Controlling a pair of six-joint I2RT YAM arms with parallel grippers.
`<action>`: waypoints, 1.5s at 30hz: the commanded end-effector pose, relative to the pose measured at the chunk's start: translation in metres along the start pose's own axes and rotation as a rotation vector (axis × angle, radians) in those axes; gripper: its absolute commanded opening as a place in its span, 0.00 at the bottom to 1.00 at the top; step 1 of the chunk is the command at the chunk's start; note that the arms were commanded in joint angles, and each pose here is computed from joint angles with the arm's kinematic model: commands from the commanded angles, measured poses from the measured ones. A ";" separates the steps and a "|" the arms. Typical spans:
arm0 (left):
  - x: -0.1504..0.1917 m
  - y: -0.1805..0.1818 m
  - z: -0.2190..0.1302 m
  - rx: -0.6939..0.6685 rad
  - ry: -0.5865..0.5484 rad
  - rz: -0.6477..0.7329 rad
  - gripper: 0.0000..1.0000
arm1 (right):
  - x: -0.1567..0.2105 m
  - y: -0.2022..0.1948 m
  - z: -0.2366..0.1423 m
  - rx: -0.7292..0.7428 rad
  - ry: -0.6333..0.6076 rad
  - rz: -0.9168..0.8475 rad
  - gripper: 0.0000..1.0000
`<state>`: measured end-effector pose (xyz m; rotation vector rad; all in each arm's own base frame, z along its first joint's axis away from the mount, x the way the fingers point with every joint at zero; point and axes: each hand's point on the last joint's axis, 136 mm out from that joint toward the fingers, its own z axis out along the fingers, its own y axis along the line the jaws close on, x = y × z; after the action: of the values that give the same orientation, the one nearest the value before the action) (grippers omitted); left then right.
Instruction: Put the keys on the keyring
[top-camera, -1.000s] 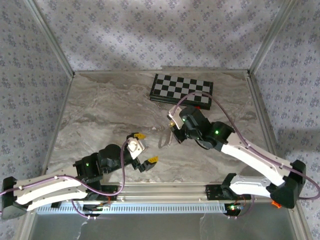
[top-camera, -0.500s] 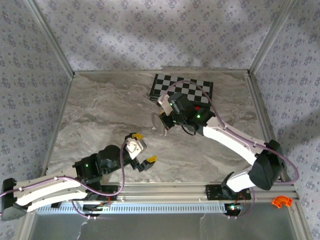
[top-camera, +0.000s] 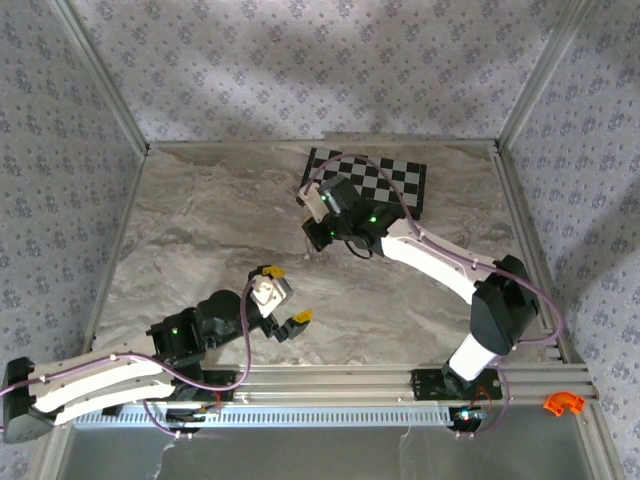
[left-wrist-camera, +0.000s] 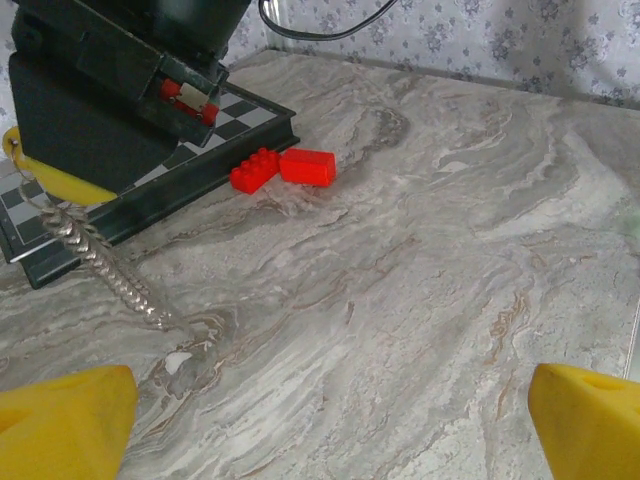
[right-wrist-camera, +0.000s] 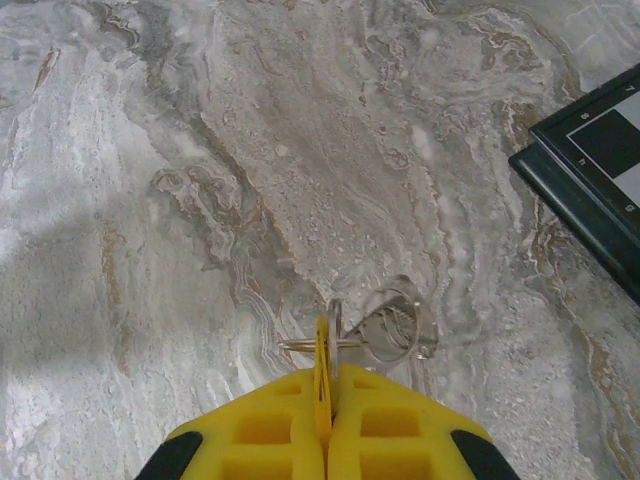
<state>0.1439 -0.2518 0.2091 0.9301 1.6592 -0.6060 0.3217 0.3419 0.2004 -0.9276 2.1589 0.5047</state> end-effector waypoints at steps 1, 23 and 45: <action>-0.006 0.004 -0.002 -0.016 -0.034 -0.031 1.00 | -0.019 0.002 0.000 -0.026 -0.050 0.006 0.00; -0.014 0.006 -0.006 -0.017 -0.057 -0.028 0.99 | 0.029 0.008 -0.017 -0.054 0.029 0.062 0.00; -0.010 0.007 -0.006 -0.021 -0.056 -0.036 1.00 | 0.093 0.013 -0.033 -0.088 0.096 0.159 0.00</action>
<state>0.1434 -0.2459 0.2173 0.8965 1.6372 -0.6234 0.2546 0.2952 0.1501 -0.8865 2.3226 0.6314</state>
